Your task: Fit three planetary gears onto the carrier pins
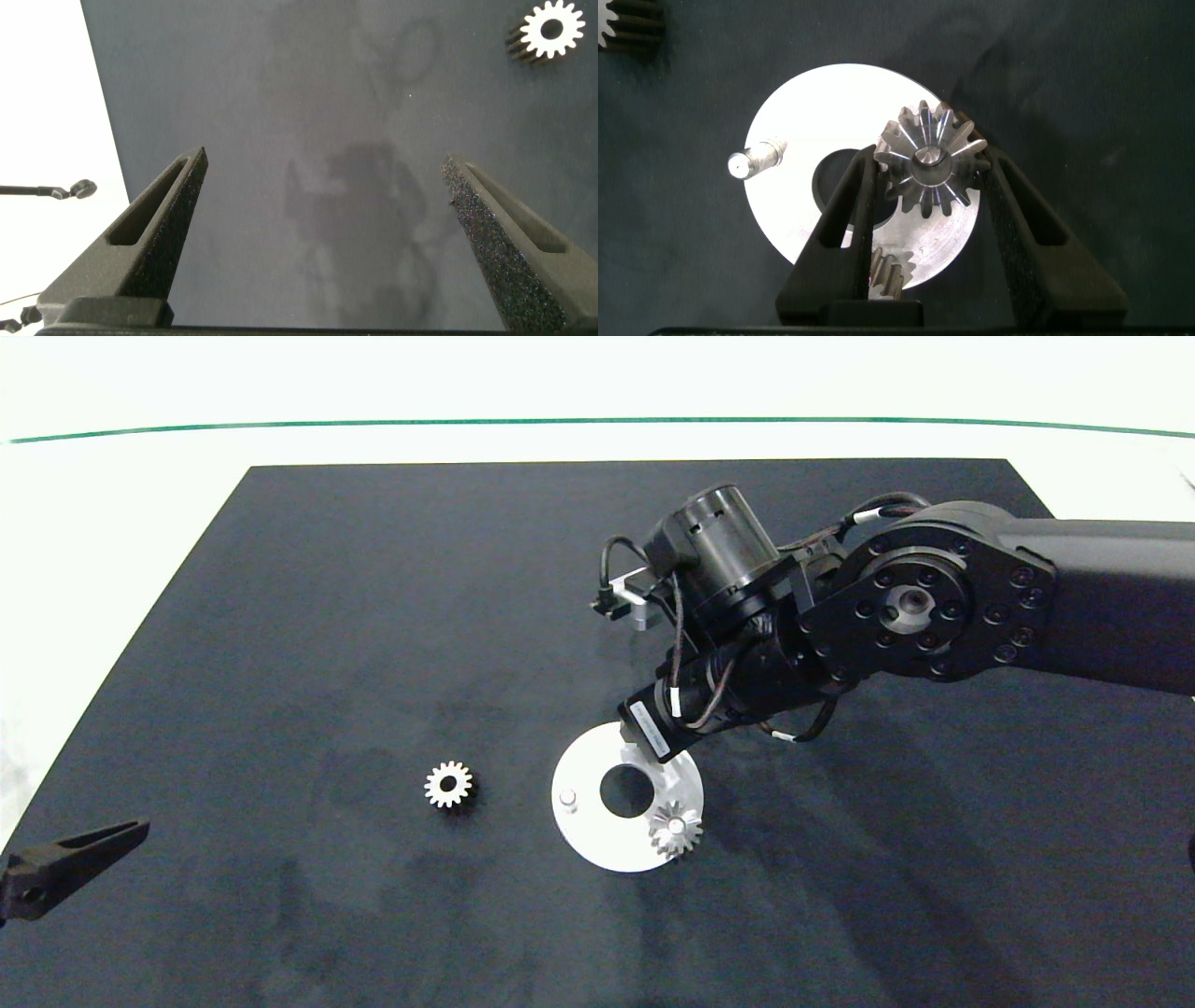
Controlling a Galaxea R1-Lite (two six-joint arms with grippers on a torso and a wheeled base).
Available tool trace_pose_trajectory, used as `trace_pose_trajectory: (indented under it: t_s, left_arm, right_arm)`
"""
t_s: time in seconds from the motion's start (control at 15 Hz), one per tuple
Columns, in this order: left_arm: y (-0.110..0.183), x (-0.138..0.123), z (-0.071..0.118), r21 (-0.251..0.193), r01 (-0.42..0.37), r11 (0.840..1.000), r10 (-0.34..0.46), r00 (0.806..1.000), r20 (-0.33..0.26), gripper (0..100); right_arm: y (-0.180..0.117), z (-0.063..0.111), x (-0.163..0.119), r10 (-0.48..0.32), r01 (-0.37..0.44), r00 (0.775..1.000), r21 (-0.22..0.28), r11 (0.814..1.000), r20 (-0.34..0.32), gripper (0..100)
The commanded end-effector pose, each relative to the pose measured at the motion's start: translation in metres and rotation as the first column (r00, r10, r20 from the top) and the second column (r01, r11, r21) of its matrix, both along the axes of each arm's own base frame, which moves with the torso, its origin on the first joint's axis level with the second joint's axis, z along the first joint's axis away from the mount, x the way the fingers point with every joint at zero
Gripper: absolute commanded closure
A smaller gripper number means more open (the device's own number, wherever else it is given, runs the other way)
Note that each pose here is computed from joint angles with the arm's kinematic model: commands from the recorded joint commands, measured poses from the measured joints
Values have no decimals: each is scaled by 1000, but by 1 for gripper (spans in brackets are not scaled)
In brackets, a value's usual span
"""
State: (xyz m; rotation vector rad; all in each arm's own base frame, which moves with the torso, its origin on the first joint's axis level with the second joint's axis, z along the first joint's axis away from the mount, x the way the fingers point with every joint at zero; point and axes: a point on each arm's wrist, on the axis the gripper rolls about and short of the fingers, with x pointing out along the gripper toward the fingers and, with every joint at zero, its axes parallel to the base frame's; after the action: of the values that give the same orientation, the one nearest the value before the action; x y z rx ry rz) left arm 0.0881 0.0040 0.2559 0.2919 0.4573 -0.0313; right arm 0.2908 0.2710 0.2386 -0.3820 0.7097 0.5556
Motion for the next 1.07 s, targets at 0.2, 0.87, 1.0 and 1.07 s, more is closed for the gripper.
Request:
trace_pose_trajectory:
  t_s: [0.2, 0.87, 1.0, 1.07]
  left_arm:
    - [0, 0, -1, 2, 2, 1000, -2, 1000, -4, 0]
    - [-3, 1, 0, -13, 62, 998, -62, 998, 13, 0]
    - [-8, 5, -4, -32, 143, 989, -142, 990, 21, 0]
    - [-13, 7, -6, -37, 187, 982, -187, 982, 21, 0]
  right_arm:
    - [2, -4, 1, 3, -4, 1000, -12, 1000, -5, 0]
    - [-15, 26, -15, -22, 21, 998, 24, 999, 51, 0]
    - [-47, 61, -38, -62, 54, 991, 66, 996, 122, 0]
    - [-66, 75, -50, -99, 87, 983, 81, 993, 157, 0]
